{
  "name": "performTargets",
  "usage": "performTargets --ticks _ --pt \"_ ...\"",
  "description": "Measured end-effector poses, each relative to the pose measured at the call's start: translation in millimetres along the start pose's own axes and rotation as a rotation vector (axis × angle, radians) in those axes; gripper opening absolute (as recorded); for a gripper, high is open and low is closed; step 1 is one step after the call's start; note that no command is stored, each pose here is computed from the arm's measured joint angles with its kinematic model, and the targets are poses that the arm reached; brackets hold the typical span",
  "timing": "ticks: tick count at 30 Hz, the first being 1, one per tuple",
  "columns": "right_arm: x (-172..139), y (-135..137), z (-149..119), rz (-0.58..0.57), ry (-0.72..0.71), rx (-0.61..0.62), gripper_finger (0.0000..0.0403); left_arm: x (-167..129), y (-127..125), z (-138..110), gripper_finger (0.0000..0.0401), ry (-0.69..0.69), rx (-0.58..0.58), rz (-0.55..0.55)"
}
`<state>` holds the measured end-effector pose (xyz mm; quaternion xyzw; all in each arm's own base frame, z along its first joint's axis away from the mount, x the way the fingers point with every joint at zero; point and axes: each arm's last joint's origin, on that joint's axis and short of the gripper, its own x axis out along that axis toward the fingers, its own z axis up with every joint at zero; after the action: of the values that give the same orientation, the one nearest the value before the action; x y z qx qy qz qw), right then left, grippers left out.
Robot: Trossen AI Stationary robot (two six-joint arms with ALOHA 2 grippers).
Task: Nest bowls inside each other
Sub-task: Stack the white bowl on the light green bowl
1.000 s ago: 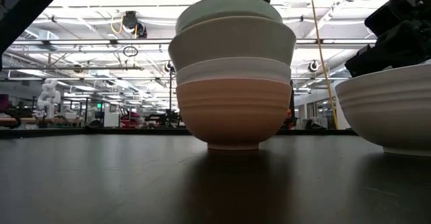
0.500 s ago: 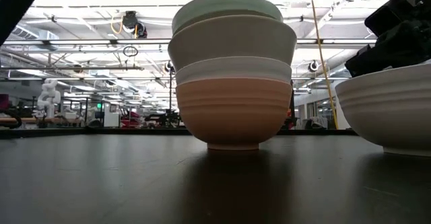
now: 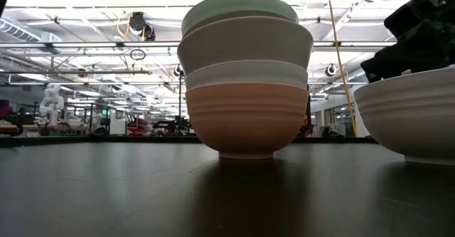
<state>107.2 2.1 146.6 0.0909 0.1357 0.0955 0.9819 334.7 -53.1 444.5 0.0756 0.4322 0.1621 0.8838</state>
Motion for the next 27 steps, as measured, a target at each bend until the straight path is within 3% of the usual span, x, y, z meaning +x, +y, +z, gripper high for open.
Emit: performTargets --ticks 5,13,19,22,27 --pt "0.5 -0.2 -0.5 -0.001 0.007 0.003 0.0125 -27.9 4.3 -4.8 0.0145 -0.076 0.012 -0.032" --pt "0.5 -0.2 -0.6 -0.001 0.008 0.011 0.0125 -8.9 -9.6 -19.0 0.0145 -0.255 0.120 -0.065" --pt "0.5 -0.2 -0.3 -0.001 0.005 0.028 0.0125 -6.5 19.5 -57.5 0.0145 -0.448 0.068 -0.143" --pt "0.5 0.0 1.1 0.001 -0.009 0.023 0.0125 -7.2 36.7 -77.2 0.0145 -0.526 0.045 -0.239" --pt "0.5 0.1 1.6 0.002 -0.014 0.018 0.0125 5.8 48.4 -119.5 0.0145 -0.629 0.058 -0.287"
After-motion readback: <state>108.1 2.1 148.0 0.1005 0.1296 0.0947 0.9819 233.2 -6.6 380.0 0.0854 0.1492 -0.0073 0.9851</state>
